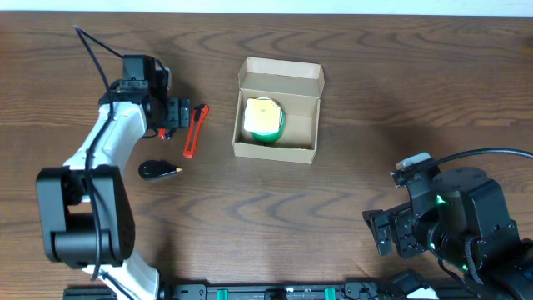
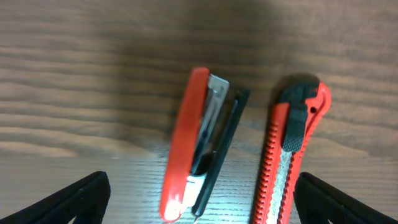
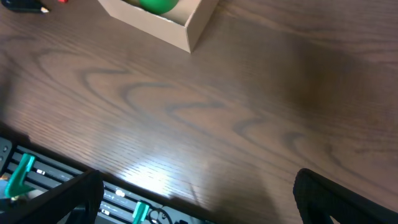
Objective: Pack container
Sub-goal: 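Reach the left gripper to the red stapler and grasp it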
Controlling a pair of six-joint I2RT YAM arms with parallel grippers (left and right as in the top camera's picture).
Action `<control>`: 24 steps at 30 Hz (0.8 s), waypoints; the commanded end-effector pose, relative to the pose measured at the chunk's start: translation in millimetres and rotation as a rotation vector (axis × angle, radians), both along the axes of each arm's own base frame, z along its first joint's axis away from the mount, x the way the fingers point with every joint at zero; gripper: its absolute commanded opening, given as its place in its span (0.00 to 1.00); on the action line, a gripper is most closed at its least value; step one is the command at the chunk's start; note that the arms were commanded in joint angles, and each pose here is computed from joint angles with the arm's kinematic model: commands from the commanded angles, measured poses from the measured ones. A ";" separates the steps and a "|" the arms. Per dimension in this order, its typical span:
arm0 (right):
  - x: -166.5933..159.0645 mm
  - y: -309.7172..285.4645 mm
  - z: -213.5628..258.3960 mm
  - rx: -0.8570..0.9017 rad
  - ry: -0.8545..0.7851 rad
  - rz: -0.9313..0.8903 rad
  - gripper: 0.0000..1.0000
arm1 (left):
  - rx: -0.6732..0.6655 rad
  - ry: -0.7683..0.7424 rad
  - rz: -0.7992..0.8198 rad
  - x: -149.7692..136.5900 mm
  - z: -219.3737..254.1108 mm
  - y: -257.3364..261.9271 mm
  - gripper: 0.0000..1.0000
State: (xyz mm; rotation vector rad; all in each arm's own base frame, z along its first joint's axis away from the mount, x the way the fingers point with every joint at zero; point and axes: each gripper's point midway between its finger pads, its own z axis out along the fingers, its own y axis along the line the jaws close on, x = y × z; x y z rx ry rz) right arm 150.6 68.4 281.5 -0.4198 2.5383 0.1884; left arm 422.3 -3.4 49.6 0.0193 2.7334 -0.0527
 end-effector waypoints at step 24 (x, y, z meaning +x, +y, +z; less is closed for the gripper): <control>0.9 -2.6 0.2 -0.015 -0.007 0.002 0.99 | 0.041 0.066 -0.013 6.1 -43.1 7.3 0.93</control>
